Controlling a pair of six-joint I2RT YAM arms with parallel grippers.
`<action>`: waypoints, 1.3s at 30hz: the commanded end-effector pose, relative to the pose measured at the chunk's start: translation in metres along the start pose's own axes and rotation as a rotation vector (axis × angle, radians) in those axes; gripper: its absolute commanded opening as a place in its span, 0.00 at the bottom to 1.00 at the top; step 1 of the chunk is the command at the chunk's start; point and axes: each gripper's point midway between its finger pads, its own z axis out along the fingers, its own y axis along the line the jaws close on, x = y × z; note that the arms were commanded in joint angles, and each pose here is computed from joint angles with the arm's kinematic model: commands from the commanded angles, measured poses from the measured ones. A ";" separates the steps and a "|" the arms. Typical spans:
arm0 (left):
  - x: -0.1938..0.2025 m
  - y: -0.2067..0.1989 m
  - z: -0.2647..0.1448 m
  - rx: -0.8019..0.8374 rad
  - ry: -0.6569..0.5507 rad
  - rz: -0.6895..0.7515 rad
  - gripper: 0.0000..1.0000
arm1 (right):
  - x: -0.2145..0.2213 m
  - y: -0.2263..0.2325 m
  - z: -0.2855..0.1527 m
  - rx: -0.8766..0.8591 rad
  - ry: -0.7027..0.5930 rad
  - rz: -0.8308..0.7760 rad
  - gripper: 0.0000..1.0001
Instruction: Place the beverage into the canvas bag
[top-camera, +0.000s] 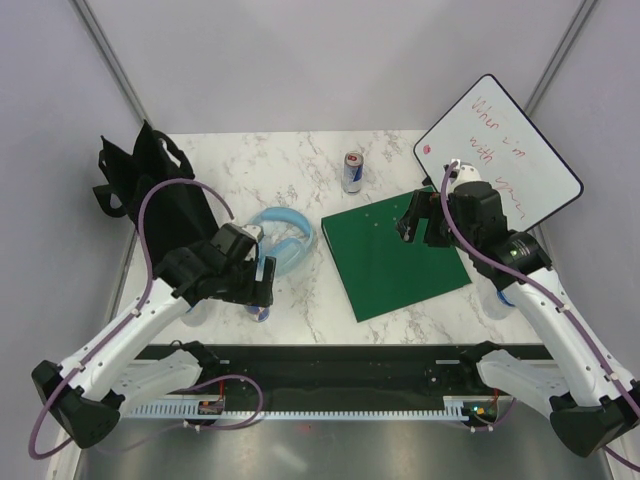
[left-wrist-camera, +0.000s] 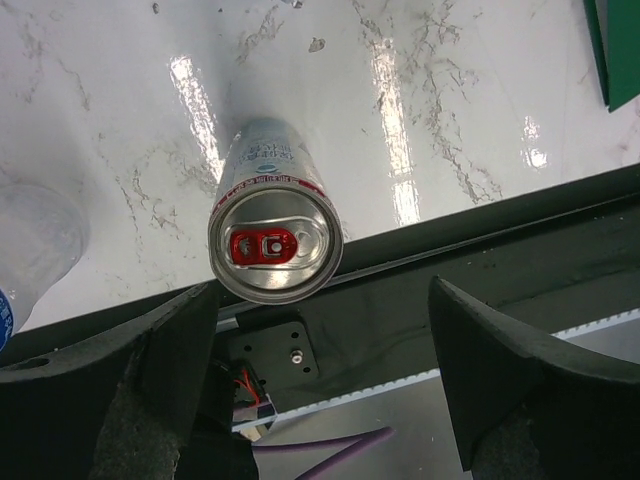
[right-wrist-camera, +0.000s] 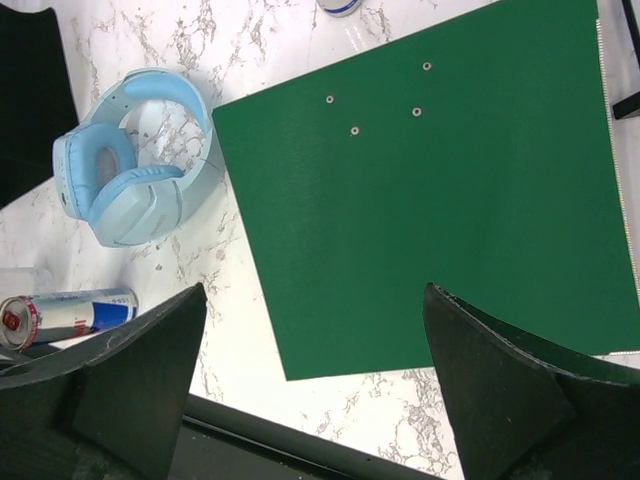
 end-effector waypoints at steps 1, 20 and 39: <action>-0.013 -0.002 0.003 -0.055 -0.058 -0.064 0.91 | -0.012 0.014 -0.008 -0.061 -0.041 0.029 0.96; -0.015 0.007 0.022 -0.163 -0.025 -0.153 0.90 | -0.026 0.028 -0.037 -0.125 -0.082 0.028 0.96; 0.007 0.011 0.052 -0.209 0.082 -0.153 0.84 | -0.023 0.027 -0.037 -0.131 -0.092 0.029 0.96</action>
